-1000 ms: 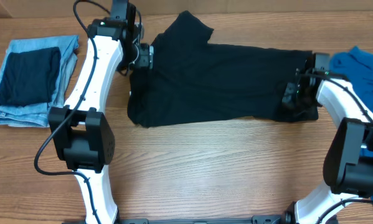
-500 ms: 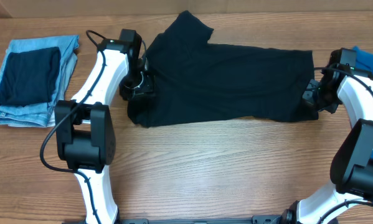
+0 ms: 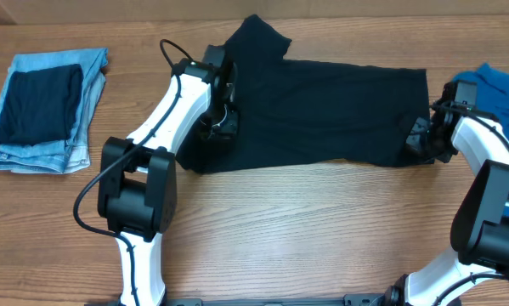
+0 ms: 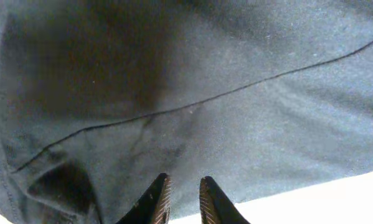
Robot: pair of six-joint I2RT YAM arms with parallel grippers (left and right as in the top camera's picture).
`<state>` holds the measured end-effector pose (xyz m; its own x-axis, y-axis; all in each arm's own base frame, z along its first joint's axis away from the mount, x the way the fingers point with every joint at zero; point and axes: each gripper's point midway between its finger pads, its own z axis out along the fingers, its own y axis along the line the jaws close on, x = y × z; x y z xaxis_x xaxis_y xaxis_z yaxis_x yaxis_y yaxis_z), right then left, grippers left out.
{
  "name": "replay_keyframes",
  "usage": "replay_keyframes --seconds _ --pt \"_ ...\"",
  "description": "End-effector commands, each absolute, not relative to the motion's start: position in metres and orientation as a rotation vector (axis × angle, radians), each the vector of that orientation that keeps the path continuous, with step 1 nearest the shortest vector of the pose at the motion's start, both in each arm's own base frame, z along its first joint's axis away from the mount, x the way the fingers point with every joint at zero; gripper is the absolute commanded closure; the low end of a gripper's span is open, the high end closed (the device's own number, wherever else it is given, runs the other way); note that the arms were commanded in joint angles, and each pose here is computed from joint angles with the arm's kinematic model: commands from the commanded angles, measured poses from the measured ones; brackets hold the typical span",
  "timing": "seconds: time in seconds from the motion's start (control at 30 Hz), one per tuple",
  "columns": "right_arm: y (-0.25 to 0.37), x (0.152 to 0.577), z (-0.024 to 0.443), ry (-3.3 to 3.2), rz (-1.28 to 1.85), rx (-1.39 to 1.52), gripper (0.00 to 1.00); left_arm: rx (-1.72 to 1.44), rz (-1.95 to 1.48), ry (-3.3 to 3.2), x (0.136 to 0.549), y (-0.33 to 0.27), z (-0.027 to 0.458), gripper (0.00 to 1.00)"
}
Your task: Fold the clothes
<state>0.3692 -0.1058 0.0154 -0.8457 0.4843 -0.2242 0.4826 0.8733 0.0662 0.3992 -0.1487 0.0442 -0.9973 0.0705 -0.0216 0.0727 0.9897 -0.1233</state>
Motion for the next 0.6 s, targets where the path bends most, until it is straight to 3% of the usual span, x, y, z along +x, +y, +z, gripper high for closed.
replay_keyframes --seconds 0.0,0.43,0.57 --pt "-0.103 0.367 0.015 2.807 0.014 0.726 0.96 0.099 -0.052 3.094 0.4 -0.132 0.034 0.78" --pt "-0.098 0.352 -0.005 2.832 0.021 0.731 0.96 0.069 0.213 3.104 0.386 -0.088 -0.001 0.77" --pt "-0.113 0.344 -0.005 2.841 -0.122 0.749 0.96 0.046 0.251 3.104 0.392 -0.058 -0.001 0.78"
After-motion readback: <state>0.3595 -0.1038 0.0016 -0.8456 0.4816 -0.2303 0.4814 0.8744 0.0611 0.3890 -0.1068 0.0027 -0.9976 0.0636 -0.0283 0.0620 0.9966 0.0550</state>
